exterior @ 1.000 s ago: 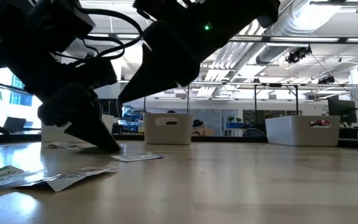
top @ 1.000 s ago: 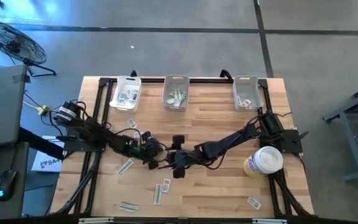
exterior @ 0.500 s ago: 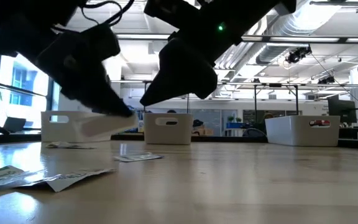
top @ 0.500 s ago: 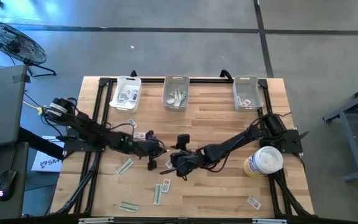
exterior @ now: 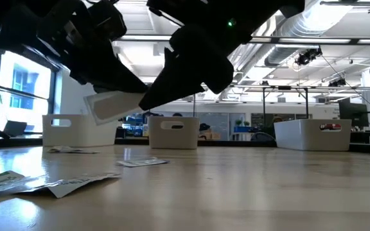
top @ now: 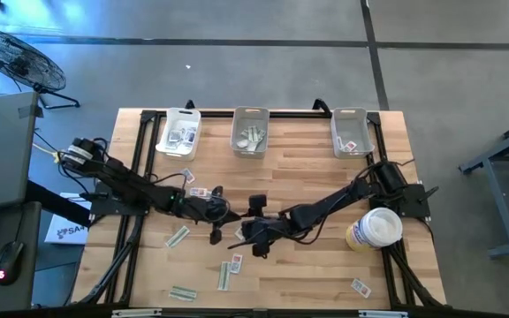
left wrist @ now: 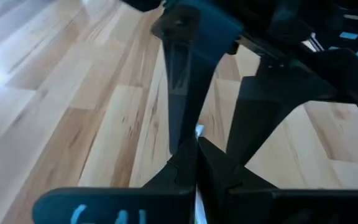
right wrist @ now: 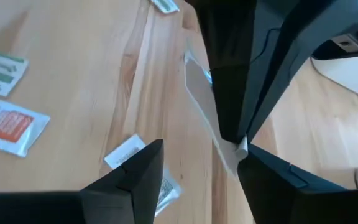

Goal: Pick & Place First Aid Supplies
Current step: Put the green pad into the left gray bin

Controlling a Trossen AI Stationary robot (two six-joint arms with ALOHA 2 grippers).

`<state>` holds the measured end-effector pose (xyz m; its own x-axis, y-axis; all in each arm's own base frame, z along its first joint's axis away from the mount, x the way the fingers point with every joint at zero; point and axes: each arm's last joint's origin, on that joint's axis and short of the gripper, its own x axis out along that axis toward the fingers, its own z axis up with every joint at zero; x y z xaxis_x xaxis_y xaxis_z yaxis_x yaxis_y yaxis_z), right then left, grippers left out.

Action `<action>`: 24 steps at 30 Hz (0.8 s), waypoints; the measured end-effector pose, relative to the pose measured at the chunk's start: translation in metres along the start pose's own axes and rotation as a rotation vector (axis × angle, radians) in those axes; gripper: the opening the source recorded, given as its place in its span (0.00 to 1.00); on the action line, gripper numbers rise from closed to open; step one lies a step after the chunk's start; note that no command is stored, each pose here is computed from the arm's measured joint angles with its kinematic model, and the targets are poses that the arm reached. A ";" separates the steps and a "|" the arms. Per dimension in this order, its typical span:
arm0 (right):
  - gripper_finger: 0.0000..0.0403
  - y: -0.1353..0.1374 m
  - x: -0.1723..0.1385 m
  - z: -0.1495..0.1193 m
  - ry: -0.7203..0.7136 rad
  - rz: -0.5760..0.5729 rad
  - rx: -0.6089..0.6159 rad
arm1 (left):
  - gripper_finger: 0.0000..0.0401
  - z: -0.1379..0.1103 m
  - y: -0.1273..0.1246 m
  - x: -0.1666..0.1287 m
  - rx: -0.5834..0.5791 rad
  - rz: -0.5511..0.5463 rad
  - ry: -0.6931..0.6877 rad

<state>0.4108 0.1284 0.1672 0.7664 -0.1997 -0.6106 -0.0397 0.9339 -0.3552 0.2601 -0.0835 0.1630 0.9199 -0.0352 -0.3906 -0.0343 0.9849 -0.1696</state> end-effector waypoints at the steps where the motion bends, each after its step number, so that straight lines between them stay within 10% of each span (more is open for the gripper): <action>1: 0.47 0.000 0.000 0.001 -0.006 -0.002 0.003 | 0.00 0.001 0.000 -0.001 0.009 -0.001 -0.004; 24: 0.03 -0.003 0.001 0.003 -0.029 -0.017 -0.004 | 0.02 0.002 -0.001 -0.004 0.146 -0.051 0.021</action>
<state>0.4137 0.1262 0.1698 0.7849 -0.2065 -0.5842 -0.0292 0.9295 -0.3678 0.2571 -0.0842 0.1666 0.9107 -0.0877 -0.4037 0.0705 0.9959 -0.0572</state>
